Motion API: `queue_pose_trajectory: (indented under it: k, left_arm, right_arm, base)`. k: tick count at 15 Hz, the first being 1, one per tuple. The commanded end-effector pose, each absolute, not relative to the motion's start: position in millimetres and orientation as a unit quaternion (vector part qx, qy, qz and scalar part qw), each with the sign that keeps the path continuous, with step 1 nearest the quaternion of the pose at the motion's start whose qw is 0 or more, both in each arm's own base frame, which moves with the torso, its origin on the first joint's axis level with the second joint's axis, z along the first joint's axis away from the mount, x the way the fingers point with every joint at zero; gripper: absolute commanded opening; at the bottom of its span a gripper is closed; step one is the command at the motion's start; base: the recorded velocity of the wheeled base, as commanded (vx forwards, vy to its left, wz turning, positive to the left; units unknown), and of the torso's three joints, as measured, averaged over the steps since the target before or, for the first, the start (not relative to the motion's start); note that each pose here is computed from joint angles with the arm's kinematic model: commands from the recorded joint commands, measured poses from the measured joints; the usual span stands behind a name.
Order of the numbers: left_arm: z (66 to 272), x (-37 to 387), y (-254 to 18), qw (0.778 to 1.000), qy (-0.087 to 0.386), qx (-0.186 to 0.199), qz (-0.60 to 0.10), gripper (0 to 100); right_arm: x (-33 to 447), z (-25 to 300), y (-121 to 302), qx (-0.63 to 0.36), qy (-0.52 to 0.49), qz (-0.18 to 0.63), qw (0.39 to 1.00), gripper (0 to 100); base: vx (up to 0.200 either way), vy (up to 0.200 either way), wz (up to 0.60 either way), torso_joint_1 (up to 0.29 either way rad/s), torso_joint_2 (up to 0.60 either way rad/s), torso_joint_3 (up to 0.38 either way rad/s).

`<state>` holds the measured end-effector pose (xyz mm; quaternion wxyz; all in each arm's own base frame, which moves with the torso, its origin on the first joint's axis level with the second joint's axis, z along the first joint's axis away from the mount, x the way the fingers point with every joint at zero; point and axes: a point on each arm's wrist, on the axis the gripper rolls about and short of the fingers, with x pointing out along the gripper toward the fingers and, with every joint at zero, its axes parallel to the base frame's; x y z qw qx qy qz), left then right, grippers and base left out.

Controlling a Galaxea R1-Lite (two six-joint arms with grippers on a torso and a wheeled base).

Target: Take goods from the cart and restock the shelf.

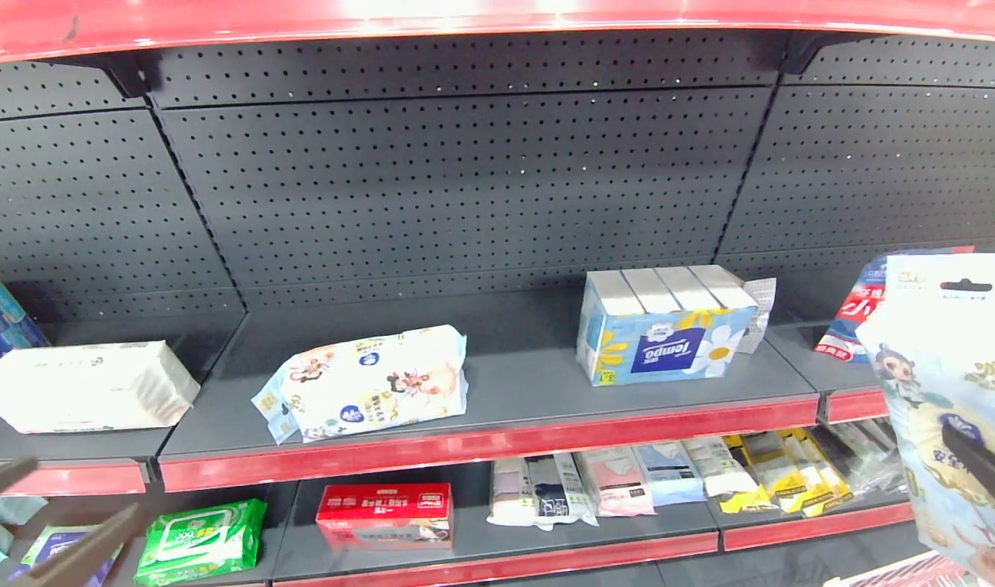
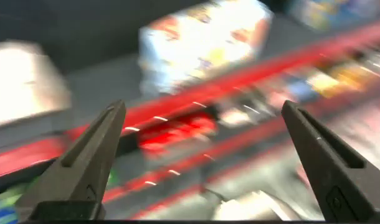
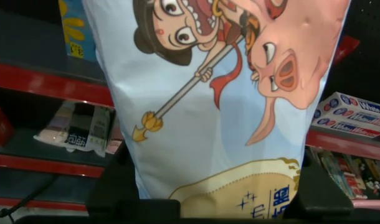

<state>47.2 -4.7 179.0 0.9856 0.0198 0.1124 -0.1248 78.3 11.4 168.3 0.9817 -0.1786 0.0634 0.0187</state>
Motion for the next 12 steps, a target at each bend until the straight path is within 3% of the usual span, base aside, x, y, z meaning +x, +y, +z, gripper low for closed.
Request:
queue_pose_trajectory:
  k: [1,3,6,8,9,12]
  left_arm:
    - [185.6,13.7,-1.3,0.999,0.032,0.037,-0.023,100]
    - [170.4,5.3,2.2,0.997,0.032,0.041,0.060,100]
    - [157.0,-8.7,3.6,0.993,0.009,0.046,0.104,100]
    - [138.3,-20.2,2.4,0.996,-0.017,0.052,0.072,100]
    - [128.0,-26.1,0.7,0.998,-0.023,0.059,0.017,100]
    - [89.9,-32.3,-1.0,0.998,0.020,0.059,-0.019,100]
  right_arm:
    - [75.0,173.6,11.1,-0.175,0.045,0.021,0.983,0]
    - [69.7,178.9,10.7,-0.170,0.024,0.024,0.985,0]
    - [54.3,186.6,7.7,-0.167,0.006,0.023,0.986,0]
    - [41.0,190.3,5.2,-0.166,0.009,0.027,0.986,0]
    - [34.9,188.8,3.9,-0.165,0.017,0.030,0.986,0]
    - [38.2,187.6,2.4,-0.127,0.037,-0.002,0.991,0]
  base:
    - [0.000,0.000,0.00,0.000,0.00,0.000]
    - [0.000,0.000,0.00,0.000,0.00,0.000]
    - [0.000,0.000,0.00,0.000,0.00,0.000]
    - [0.000,0.000,0.00,0.000,0.00,0.000]
    - [0.000,0.000,0.00,0.000,0.00,0.000]
    - [0.000,0.000,0.00,0.000,0.00,0.000]
